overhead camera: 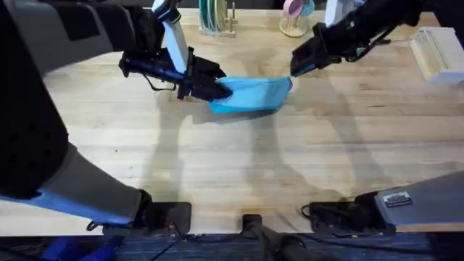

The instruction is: Unzip the bag, pick up the pens from the table one at a time and place them inside, then zip the bag closed.

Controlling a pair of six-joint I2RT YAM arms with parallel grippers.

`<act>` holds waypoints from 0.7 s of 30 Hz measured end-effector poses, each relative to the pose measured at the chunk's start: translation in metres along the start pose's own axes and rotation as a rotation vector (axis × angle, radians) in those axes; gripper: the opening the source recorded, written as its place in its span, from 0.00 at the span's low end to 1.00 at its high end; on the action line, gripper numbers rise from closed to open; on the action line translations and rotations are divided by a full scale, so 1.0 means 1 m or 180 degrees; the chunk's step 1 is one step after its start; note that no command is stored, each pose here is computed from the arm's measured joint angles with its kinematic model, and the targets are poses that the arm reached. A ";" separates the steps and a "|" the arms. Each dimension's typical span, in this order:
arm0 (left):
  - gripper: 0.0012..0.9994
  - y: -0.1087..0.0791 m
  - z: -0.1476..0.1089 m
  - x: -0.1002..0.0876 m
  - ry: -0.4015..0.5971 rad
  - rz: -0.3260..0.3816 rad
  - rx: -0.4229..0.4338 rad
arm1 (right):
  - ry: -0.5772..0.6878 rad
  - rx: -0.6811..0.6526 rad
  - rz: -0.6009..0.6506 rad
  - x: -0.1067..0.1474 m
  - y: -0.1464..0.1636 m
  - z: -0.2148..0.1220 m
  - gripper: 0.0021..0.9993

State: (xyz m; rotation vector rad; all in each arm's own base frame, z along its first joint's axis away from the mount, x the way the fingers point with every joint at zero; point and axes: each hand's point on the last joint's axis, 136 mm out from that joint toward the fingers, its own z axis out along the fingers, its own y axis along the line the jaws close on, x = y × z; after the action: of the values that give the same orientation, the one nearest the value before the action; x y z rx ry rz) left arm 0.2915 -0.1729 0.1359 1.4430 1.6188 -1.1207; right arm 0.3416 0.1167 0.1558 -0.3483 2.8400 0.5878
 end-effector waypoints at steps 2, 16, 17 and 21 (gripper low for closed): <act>0.04 0.000 0.000 0.001 0.0014 -0.0003 -0.0002 | 0.0059 0.0041 0.0058 0.001 -0.011 0.005 0.03; 0.04 0.000 0.000 0.004 0.0071 -0.0008 -0.0012 | 0.0290 -0.0069 0.0457 0.004 -0.052 0.039 0.03; 0.04 0.001 0.000 0.005 0.0081 -0.0007 -0.0013 | 0.0309 -0.0077 0.0470 0.004 -0.053 0.041 0.03; 0.04 0.001 0.000 0.006 0.0108 -0.0007 -0.0017 | 0.0390 -0.0094 0.0518 0.007 -0.057 0.051 0.03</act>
State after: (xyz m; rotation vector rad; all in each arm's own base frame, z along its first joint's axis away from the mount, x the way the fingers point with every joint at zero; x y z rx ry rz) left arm 0.2914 -0.1702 0.1304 1.4643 1.6460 -1.0977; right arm 0.3588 0.0856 0.0879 -0.1642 3.0003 0.6616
